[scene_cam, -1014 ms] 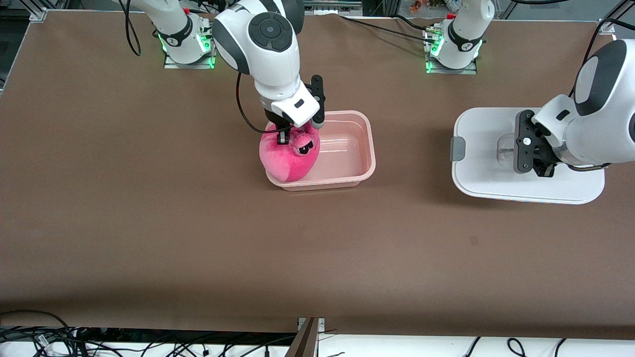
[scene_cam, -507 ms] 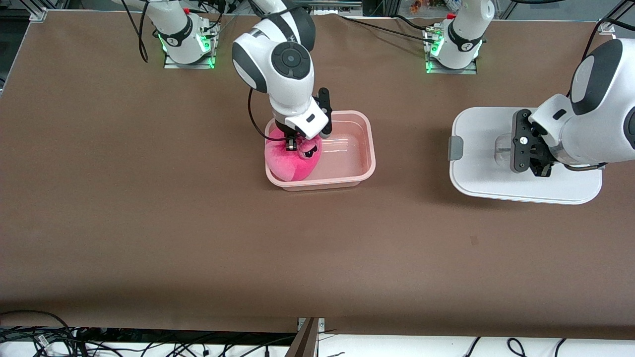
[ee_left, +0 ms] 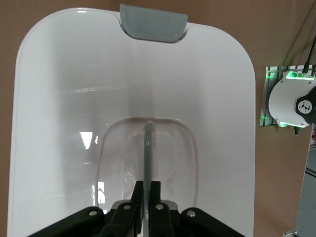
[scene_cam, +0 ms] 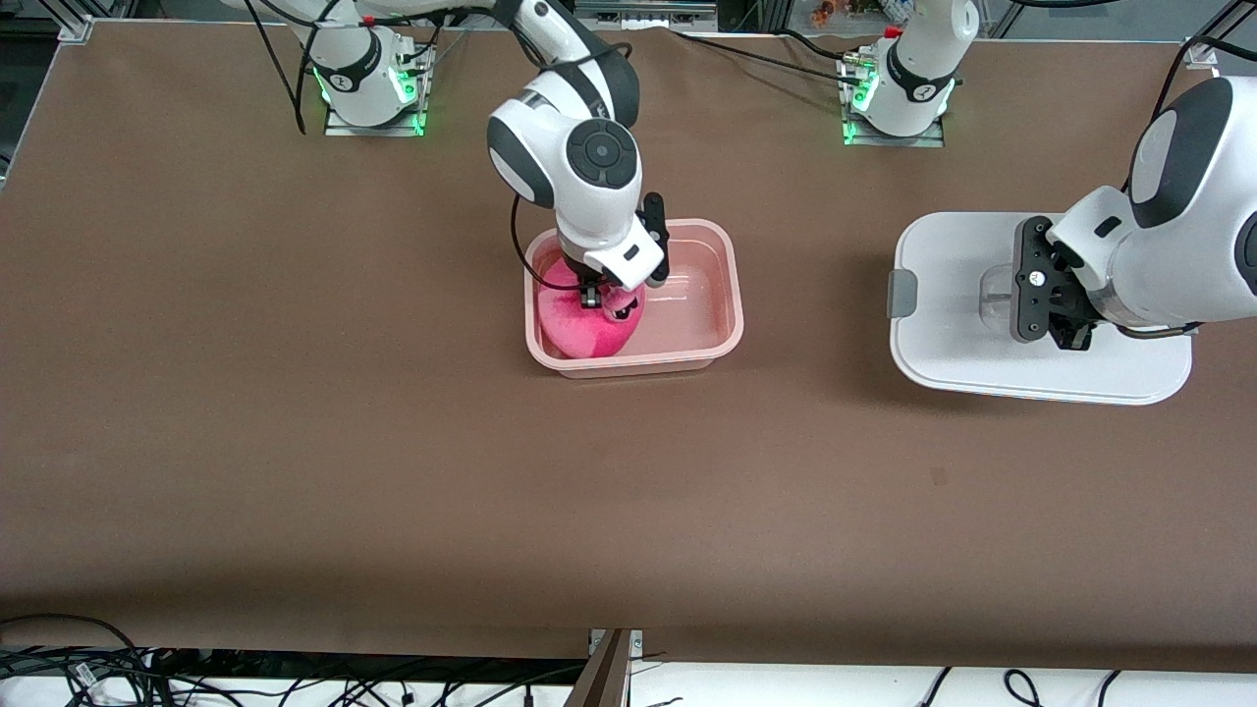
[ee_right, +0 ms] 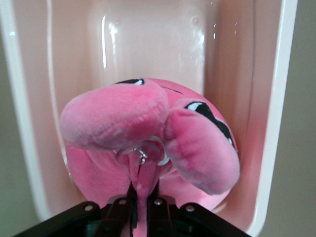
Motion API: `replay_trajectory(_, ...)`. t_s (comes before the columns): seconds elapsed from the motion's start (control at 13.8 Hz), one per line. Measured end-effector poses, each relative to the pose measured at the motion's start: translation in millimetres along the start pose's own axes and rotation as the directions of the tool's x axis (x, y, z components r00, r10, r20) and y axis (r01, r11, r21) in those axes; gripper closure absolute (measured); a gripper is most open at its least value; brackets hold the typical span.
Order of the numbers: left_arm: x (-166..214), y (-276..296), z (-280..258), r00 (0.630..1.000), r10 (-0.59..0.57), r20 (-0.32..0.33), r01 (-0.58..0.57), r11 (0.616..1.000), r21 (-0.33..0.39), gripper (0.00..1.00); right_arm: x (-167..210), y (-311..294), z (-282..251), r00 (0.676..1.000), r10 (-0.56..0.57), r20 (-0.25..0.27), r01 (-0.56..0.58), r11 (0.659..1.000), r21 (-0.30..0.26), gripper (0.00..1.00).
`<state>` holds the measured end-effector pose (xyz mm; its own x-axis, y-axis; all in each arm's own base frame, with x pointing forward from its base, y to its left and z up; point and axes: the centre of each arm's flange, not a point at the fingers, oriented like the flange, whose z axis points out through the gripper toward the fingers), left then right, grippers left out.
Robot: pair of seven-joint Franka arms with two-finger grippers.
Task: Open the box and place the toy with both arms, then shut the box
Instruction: 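Lower the plush into the box and open the right gripper, then carry the lid with the left gripper back over the box while the right gripper withdraws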
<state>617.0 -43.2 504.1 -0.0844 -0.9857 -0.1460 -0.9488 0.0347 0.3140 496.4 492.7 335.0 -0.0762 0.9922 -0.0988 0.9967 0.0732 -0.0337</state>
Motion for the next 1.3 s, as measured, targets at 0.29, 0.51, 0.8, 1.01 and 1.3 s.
replay_trajectory(0.29, -0.5, -0.1, 0.2, 1.000, -0.001, 0.000, 0.001, 1.000, 0.000, 0.93, 27.2, 10.0, 41.8, 0.993, 0.070, -0.097, -0.078, 0.994, -0.075, 0.63)
replay_trajectory(0.51, -0.6, -0.2, 0.3, 1.000, -0.001, 0.000, 0.001, 1.000, -0.001, 0.93, 67.9, -2.2, 46.7, 0.959, 0.169, -0.229, -0.203, 0.970, -0.133, 0.29)
replay_trajectory(0.8, 0.1, -0.1, 0.2, 1.000, 0.000, 0.000, 0.000, 1.000, 0.000, 0.93, 73.5, 7.7, 34.9, 0.936, 0.233, -0.264, -0.276, 0.951, -0.139, 0.00)
replay_trajectory(1.01, 1.1, 0.0, -0.3, 1.000, 0.002, 0.000, -0.002, 1.000, 0.001, 0.93, 19.9, 39.4, -28.4, 0.915, 0.335, -0.223, -0.365, 0.925, -0.107, 0.00)
replay_trajectory(1.3, 7.9, 3.1, -17.2, 0.998, 0.015, -0.057, -0.013, 0.999, 0.032, 0.93, -115.0, 83.4, -137.0, 0.831, 0.502, -0.238, -0.534, 0.841, -0.091, 0.00)
